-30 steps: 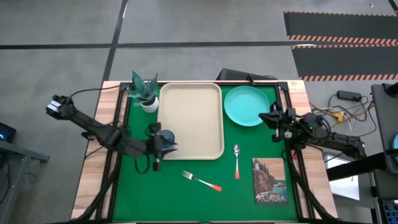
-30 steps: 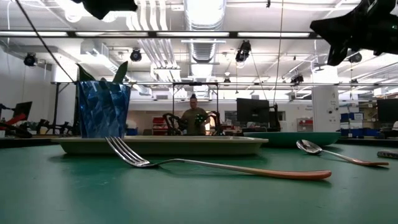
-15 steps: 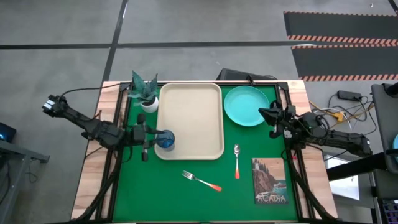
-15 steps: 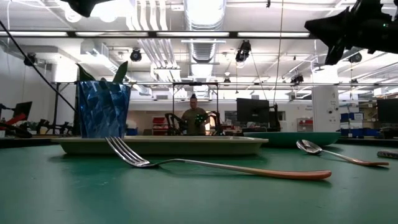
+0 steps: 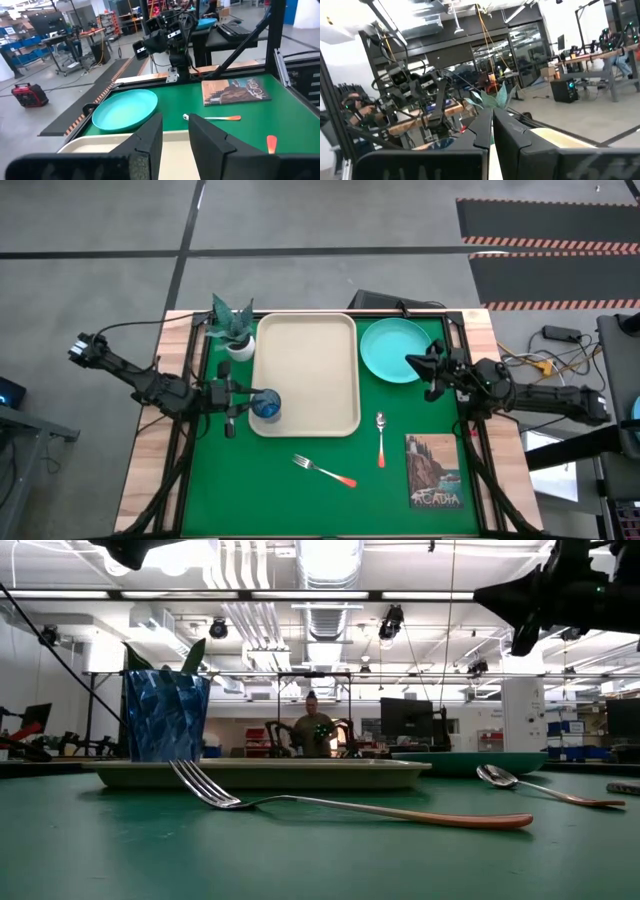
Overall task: Pick and place plate/cup/fork/spoon on tray
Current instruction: Put the blue plate on the serving tray to the right of the blue glass
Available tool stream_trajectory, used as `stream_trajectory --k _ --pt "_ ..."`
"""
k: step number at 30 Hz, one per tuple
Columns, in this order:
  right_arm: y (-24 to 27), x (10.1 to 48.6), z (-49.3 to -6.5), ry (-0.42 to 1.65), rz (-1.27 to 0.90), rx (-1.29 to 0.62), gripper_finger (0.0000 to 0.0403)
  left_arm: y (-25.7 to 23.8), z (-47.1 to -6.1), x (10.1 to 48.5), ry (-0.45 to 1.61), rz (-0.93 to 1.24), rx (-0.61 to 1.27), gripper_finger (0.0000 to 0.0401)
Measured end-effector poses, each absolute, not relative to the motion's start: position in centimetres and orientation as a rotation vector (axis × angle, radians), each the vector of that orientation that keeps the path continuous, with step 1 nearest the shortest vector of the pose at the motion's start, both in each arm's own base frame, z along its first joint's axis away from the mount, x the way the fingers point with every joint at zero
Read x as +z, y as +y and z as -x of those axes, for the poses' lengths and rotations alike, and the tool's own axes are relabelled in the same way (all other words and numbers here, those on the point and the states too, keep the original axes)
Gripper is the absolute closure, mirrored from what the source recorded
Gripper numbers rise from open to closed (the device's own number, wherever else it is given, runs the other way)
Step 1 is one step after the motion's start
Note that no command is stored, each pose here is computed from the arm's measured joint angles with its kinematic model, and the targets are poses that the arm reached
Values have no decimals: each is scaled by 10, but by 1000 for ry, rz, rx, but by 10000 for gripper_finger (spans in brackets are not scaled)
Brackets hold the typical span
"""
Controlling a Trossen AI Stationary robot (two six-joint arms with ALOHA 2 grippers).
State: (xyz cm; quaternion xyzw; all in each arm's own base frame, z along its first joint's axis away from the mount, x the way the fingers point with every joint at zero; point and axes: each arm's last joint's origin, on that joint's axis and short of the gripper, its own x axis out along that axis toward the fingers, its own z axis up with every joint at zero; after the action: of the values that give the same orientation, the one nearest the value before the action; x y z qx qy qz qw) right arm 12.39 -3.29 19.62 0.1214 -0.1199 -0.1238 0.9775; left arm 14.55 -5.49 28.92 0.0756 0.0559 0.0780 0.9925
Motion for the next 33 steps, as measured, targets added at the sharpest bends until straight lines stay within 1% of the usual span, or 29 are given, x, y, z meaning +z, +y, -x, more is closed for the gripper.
stream_trajectory --k 5,14,17,23,33 --pt "-35 192 -133 -227 -257 -247 392 -54 -144 283 169 -184 160 321" --pt "-22 193 -146 -272 -256 -140 392 -53 -143 282 178 -190 161 321" --pt "-18 193 -150 -292 -259 -133 392 -53 -143 282 177 -190 161 321" --pt "-17 191 -169 -206 -226 -171 392 -53 -142 283 172 -196 164 321" --pt "-20 195 -212 -120 -209 -173 392 -52 -141 285 163 -238 163 322"
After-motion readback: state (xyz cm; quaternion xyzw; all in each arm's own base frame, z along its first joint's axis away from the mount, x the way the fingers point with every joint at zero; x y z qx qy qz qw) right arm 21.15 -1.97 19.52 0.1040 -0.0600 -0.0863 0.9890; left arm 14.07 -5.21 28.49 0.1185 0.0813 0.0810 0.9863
